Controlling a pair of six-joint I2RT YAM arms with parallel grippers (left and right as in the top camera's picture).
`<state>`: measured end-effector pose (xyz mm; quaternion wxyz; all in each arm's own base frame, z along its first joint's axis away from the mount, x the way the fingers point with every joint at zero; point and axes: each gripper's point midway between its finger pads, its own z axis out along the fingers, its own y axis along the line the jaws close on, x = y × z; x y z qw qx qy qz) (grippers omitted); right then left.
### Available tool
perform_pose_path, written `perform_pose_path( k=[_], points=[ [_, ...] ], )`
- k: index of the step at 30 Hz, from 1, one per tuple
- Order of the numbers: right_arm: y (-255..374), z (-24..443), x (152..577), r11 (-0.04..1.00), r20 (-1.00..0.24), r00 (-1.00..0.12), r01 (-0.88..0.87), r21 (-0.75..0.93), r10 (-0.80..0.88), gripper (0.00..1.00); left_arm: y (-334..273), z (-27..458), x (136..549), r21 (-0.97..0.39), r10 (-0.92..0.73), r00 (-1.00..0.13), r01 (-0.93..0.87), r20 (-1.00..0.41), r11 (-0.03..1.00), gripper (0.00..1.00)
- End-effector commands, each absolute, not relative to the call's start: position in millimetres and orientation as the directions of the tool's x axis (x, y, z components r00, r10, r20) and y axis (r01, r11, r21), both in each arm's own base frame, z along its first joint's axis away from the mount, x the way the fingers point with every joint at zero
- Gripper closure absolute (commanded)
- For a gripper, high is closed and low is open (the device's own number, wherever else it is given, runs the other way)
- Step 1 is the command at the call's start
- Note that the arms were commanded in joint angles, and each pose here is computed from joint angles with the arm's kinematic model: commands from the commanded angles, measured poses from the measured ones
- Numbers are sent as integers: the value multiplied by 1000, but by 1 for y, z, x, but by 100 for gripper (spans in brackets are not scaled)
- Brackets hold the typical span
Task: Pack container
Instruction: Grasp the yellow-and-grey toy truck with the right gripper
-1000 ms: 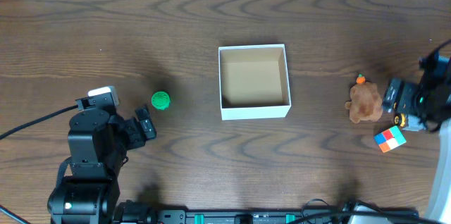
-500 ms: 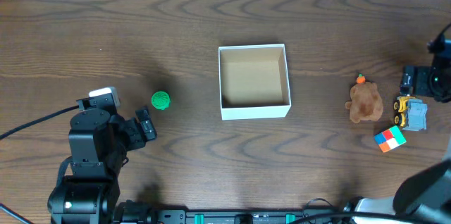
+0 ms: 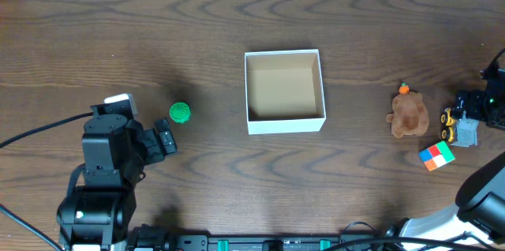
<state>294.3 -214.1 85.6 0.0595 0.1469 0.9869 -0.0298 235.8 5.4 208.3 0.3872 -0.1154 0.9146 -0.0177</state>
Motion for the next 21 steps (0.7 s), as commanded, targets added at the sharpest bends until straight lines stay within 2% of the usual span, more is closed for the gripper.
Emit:
perform_pose_path(
  k=[1, 15, 21],
  points=[
    [-212, 69, 290, 960, -80, -957, 280, -20, 278, 1, 7, 214, 238, -126, -236, -665, -209, -709, 970, 2],
    [-208, 47, 283, 960, -18, -960, 281, 3, 281, 3, 7, 215, 240, -128, -236, -659, -208, -714, 970, 2],
    [-211, 44, 287, 960, -39, -959, 281, -5, 280, 3, 7, 215, 240, -128, -236, -659, -208, -714, 970, 2]
  ],
)
